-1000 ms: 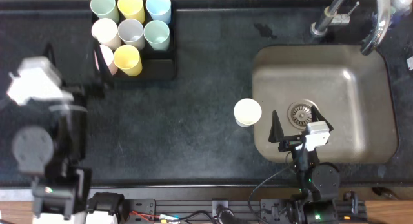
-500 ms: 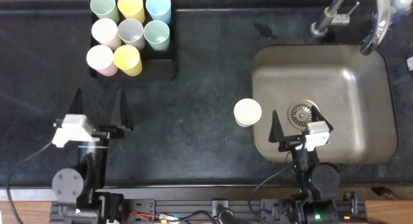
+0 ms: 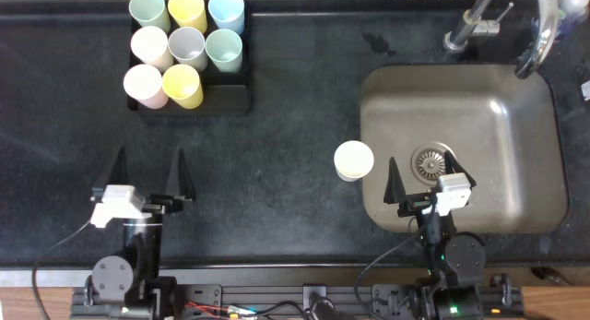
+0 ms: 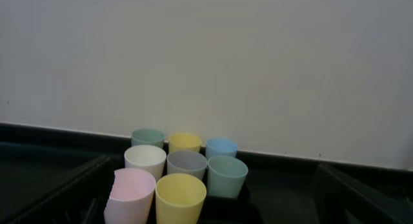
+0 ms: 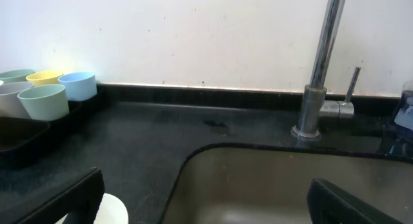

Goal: Store Cups

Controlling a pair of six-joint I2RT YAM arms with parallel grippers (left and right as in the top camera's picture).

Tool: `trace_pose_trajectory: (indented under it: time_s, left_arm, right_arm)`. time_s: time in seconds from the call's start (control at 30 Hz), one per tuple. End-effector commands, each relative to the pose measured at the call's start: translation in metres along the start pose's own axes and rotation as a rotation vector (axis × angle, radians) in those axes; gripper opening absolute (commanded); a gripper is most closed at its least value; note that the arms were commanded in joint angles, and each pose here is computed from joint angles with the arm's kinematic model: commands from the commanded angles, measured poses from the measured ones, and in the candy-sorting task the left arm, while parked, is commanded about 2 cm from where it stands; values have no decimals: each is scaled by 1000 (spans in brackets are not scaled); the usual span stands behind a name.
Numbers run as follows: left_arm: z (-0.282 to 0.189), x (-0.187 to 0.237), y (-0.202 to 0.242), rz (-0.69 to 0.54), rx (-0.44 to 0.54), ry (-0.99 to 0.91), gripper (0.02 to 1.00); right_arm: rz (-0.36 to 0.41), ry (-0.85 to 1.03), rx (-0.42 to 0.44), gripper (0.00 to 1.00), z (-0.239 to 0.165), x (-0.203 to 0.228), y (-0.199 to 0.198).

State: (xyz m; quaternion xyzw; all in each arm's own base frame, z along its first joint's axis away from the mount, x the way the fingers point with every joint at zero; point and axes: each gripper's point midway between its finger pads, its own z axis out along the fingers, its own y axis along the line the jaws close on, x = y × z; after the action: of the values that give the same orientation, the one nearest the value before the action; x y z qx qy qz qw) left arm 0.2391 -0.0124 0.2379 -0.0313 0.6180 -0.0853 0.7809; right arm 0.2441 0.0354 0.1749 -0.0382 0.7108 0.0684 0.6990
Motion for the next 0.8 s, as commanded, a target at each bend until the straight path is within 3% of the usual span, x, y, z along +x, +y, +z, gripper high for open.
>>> trace_pose_trajectory:
  time_s: [0.03, 0.4, 0.8]
  left_arm:
    - [-1, 20, 1, -6, 2, 64, 1000]
    - [-13, 81, 11, -32, -44, 316, 1000]
    - [-13, 80, 13, -30, -54, 310, 1000]
  right_arm:
    - [4, -1, -5, 996, 0, 3, 1]
    - [4, -1, -5, 998, 0, 3, 1]
    - [4, -1, -5, 996, 0, 3, 1]
